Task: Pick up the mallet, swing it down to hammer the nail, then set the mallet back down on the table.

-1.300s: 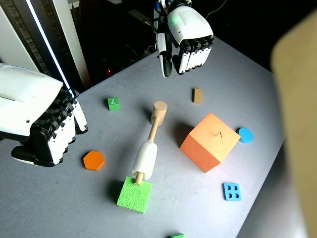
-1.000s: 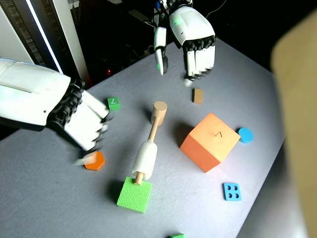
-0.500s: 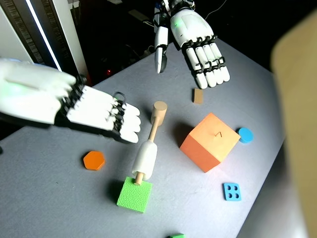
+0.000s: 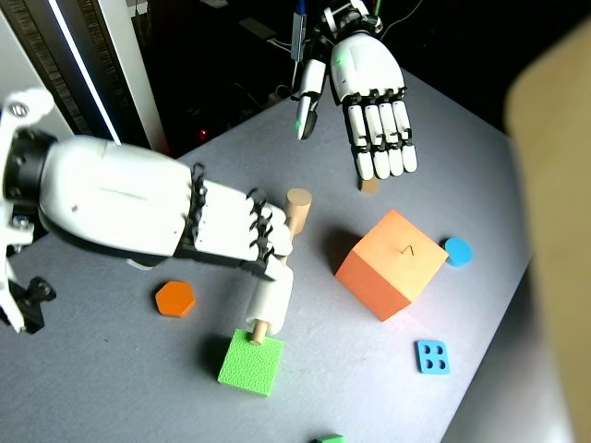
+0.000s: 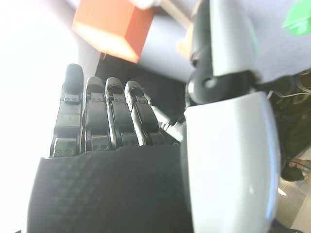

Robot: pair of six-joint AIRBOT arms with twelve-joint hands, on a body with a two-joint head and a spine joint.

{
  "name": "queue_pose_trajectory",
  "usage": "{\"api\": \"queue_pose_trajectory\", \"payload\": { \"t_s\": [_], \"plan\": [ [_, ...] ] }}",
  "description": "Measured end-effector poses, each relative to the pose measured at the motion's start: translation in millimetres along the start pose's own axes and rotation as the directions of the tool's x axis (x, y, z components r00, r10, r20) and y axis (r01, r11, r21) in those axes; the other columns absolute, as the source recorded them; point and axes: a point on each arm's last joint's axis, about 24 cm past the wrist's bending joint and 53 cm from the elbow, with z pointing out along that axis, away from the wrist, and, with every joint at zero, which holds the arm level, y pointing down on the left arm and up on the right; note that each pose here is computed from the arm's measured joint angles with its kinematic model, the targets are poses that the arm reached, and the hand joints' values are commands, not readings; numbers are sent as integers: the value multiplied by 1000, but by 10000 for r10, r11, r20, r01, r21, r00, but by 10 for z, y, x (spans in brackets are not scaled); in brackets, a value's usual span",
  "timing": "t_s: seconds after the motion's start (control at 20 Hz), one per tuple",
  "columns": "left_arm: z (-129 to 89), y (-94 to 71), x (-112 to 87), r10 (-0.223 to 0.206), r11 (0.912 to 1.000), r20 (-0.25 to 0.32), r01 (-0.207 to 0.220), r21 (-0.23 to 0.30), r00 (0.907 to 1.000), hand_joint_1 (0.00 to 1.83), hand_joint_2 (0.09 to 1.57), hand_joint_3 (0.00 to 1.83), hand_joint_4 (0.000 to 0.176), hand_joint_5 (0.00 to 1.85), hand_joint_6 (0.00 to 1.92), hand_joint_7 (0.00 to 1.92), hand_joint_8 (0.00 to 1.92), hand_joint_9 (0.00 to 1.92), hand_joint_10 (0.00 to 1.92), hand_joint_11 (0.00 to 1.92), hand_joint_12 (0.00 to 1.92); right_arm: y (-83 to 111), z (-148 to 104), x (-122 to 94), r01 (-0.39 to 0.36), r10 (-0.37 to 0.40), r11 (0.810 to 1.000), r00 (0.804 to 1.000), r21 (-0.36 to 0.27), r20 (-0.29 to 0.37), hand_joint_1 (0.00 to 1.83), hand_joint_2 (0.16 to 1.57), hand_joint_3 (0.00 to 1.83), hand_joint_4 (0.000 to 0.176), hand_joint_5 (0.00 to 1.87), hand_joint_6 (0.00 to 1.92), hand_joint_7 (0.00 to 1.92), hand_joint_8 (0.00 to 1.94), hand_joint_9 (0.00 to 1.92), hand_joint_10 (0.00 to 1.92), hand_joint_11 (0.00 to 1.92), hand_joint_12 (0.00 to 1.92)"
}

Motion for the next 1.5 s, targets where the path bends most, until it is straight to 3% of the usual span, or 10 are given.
{"api": "queue_pose_trajectory", "payload": {
  "t_s": [0.15, 0.25, 0.5, 0.65, 0.85, 1.0, 1.15, 1.25, 1.35, 1.5],
  "plan": [
    [54, 56, 68, -237, 9997, -248, 240, 93, 9994, 0, 1286, 8, 0, 0, 0, 6, 2, 0, 0, 0, 0, -31, 73, -84, -1072, 1076, 9942, 9930, 117, -478, 1259, 898, 4, 0, 25, 0, 0, 0, 0, 0, 0, 509],
    [74, 65, 123, -227, 9995, -492, 237, 189, 9985, 0, 1292, 10, 0, 1, 0, 3, 1, 0, 0, 0, 0, -105, 121, -181, -1214, 1247, 9908, 9907, 598, -551, 1271, 911, 3, 0, 25, 7, 0, 0, 0, 0, 0, 474],
    [145, 127, 279, -266, 9996, -976, 276, 82, 9949, 0, 1283, 3, 0, 0, 0, 0, 0, 0, 0, 7, 3, -373, 131, -262, -2734, 2822, 9464, 9589, 1721, -287, 1245, 934, 3, 0, 20, 3, 2, 0, 13, 3, 0, 518],
    [208, 144, 266, -240, 9996, -900, 251, 107, 9957, 0, 1277, 0, 0, 0, 0, 2, 1, 0, 0, 11, 5, -508, 193, -323, -2076, 2145, 9419, 9767, 2642, 28, 1280, 930, 0, 0, 42, 4, 7, 1, 7, 0, 0, 456],
    [342, 175, 177, 0, 10000, -657, 4, 65, 9978, 0, 1287, 4, 0, 0, 0, 0, 0, 0, 0, 0, 0, -340, 364, -404, -1847, 1861, 9501, 9824, 2513, 185, 1248, 924, 0, 0, 50, 2, 17, 2, 31, 5, 0, 536],
    [380, 261, 117, 201, 9995, -475, -212, -222, 9987, 0, 1286, 3, 0, 0, 0, 0, 0, 0, 0, 17, 8, -269, 477, -499, -1478, 1417, 9545, 9890, 2591, 422, 1303, 934, 1, 0, 51, 2, 12, 1, 17, 0, 0, 450],
    [394, 357, 94, 189, 9987, -431, -208, -461, 9989, 0, 1292, 5, 0, 0, 0, 0, 0, 0, 0, 6, 4, -176, 614, -474, -1201, 1130, 9535, 9927, 2763, 414, 1331, 917, 0, 0, 58, 1, 23, 1, 34, 3, 0, 504],
    [416, 392, 122, 174, 9983, -502, -202, -543, 9986, 0, 1289, 3, 0, 0, 0, 0, 0, 0, 0, 11, 7, -142, 734, -309, -1296, 1324, 9509, 9912, 2811, 91, 1313, 931, 2, 0, 48, 0, 8, 0, 19, 2, 0, 467],
    [433, 401, 125, 199, 9984, -484, -224, -520, 9986, 0, 1293, 4, 0, 0, 0, 0, 0, 0, 0, 3, 4, -181, 812, -212, -1642, 1727, 9395, 9850, 3006, -19, 1300, 936, 3, 0, 60, 2, 22, 2, 27, 3, 0, 461],
    [458, 405, 134, 155, 9986, -460, -177, -492, 9988, 0, 1287, 1, 0, 0, 0, 0, 0, 0, 0, 0, 0, -297, 925, -251, -1361, 1399, 9344, 9901, 3292, 124, 1293, 921, 0, 0, 75, 1, 45, 3, 56, 5, 0, 522]
  ]
}}
